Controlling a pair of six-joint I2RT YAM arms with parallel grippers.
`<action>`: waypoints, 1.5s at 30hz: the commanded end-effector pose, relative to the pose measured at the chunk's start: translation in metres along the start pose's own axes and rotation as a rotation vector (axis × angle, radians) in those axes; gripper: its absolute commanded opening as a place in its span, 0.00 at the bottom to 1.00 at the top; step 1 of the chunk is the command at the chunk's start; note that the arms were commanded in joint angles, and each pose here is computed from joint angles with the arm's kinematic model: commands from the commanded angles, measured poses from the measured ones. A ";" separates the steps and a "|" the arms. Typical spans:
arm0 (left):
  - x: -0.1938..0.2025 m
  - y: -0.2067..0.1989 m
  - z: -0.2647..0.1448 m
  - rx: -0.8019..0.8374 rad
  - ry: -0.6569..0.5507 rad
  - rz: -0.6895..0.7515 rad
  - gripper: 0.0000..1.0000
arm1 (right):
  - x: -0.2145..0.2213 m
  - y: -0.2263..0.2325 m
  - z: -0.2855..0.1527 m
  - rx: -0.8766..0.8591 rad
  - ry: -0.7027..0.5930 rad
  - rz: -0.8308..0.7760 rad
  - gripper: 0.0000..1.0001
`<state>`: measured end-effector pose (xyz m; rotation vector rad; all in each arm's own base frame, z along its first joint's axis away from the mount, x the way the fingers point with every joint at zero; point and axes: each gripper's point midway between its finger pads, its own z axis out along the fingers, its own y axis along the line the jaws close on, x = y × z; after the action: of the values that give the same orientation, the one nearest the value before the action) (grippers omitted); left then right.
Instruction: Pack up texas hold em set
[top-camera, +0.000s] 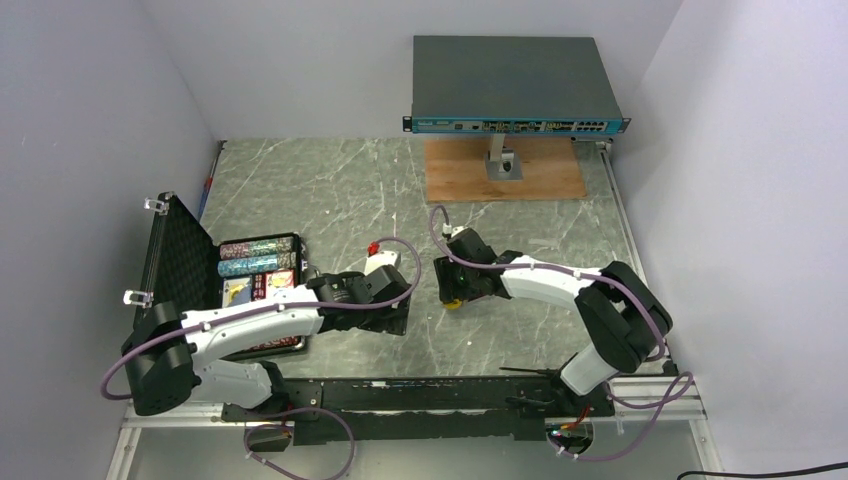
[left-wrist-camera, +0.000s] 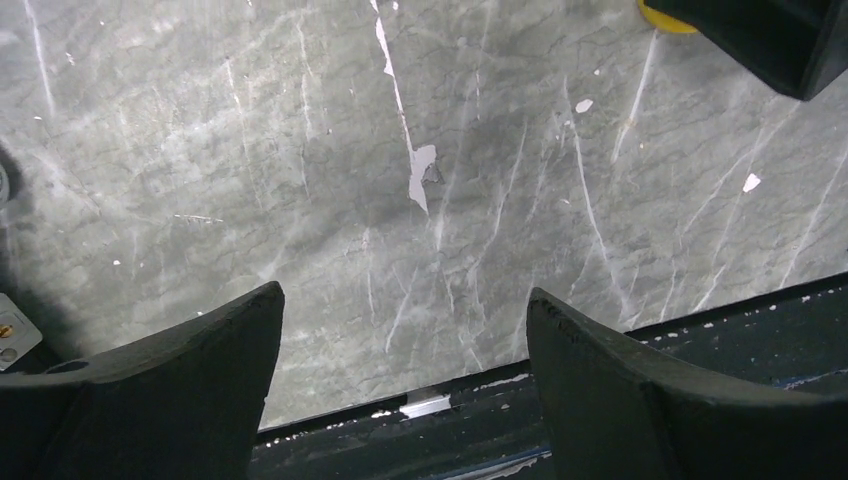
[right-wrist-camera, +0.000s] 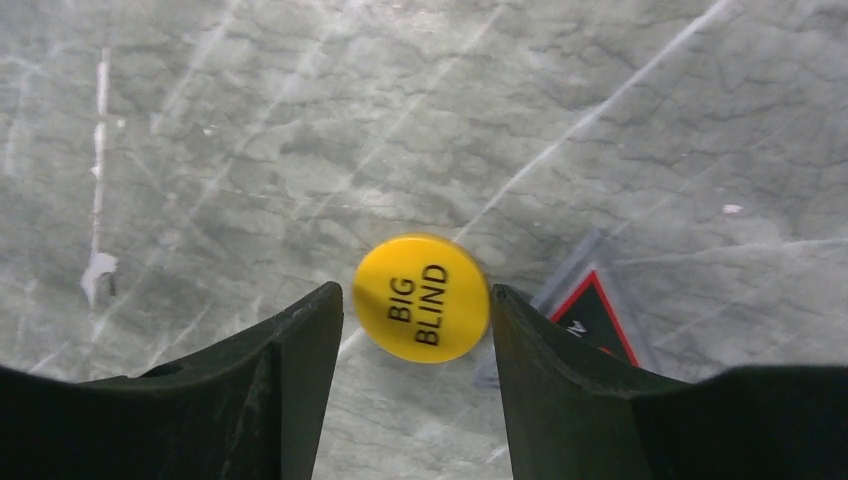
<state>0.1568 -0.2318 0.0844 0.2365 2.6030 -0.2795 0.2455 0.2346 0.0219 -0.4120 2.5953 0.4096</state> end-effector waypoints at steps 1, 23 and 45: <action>-0.017 -0.001 -0.010 -0.016 -0.065 -0.010 0.93 | 0.009 0.025 -0.002 -0.089 -0.007 0.014 0.58; -0.035 -0.052 0.039 -0.066 0.036 0.035 0.88 | -0.019 -0.058 -0.125 0.197 -0.507 0.250 0.67; 0.000 -0.078 0.103 -0.083 0.263 0.174 0.76 | -0.026 -0.058 -0.155 0.089 -0.693 0.265 0.68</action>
<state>0.2052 -0.3398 0.0192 0.4568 2.7613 -0.0892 0.2182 0.1288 0.1307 0.0915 2.0545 0.3849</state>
